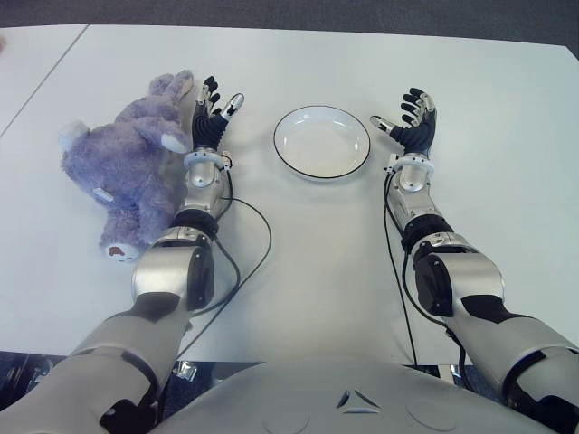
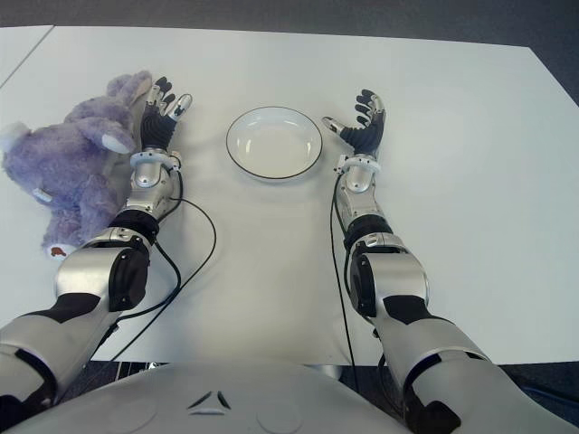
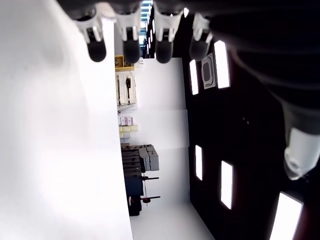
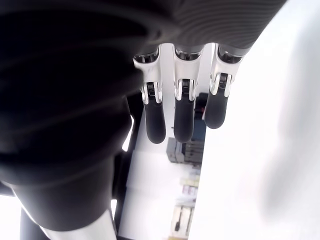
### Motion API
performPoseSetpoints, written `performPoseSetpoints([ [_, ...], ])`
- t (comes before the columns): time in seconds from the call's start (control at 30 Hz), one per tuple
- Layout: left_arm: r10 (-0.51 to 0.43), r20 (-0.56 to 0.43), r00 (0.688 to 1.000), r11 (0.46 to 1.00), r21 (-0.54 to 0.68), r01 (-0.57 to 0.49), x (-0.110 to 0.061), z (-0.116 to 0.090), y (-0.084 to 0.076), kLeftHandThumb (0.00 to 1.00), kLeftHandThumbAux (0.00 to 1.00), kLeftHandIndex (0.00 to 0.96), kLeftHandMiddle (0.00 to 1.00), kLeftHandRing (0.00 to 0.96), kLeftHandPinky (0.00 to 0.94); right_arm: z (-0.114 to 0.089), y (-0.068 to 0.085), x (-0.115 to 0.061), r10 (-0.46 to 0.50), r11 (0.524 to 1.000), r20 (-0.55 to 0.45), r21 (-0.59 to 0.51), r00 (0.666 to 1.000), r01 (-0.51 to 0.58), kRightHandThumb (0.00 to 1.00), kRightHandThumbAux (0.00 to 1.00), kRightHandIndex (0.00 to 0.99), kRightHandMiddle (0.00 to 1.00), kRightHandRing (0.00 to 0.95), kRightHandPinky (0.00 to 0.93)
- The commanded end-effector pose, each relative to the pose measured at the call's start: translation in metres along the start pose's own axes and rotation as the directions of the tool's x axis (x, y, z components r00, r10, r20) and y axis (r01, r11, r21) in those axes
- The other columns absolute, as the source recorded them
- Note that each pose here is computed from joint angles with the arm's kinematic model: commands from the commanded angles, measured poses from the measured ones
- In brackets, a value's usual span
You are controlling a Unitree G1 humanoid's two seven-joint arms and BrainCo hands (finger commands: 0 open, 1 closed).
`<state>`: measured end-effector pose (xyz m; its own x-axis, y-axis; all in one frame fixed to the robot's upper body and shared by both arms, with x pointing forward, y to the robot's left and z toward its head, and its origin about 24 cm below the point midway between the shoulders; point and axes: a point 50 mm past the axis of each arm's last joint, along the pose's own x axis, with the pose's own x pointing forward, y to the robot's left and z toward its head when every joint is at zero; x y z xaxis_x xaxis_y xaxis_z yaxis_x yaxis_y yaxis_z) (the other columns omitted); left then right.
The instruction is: Put the doll into the plate.
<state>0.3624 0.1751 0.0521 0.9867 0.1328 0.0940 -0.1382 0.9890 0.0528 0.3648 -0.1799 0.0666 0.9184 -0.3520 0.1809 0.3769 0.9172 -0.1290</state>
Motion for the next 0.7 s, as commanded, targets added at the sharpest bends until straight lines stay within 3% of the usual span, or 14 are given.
performPoseSetpoints([
  [0.03, -0.011, -0.545, 0.838, 0.999, 0.038, 0.038, -0.102, -0.120, -0.003, 0.000, 0.562, 0.077, 0.085, 0.080, 0.084, -0.124, -0.012, -0.127, 0.052, 0.987, -0.477, -0.107, 0.877, -0.117, 0.000, 0.953, 0.198, 0.250, 0.233, 0.240],
  [0.33, -0.031, -0.525, 0.851, 0.995, 0.061, 0.074, -0.098, -0.117, -0.006, 0.000, 0.553, 0.077, 0.087, 0.081, 0.084, -0.124, -0.012, -0.128, 0.052, 0.987, -0.474, -0.110, 0.879, -0.117, 0.000, 0.962, 0.200, 0.259, 0.239, 0.244],
  [0.7, -0.050, -0.398, 0.916, 0.986, 0.125, 0.108, -0.067, -0.089, -0.016, 0.000, 0.551, 0.070, 0.084, 0.079, 0.083, -0.124, -0.012, -0.128, 0.051, 0.986, -0.473, -0.118, 0.879, -0.121, 0.000, 0.969, 0.220, 0.274, 0.252, 0.253],
])
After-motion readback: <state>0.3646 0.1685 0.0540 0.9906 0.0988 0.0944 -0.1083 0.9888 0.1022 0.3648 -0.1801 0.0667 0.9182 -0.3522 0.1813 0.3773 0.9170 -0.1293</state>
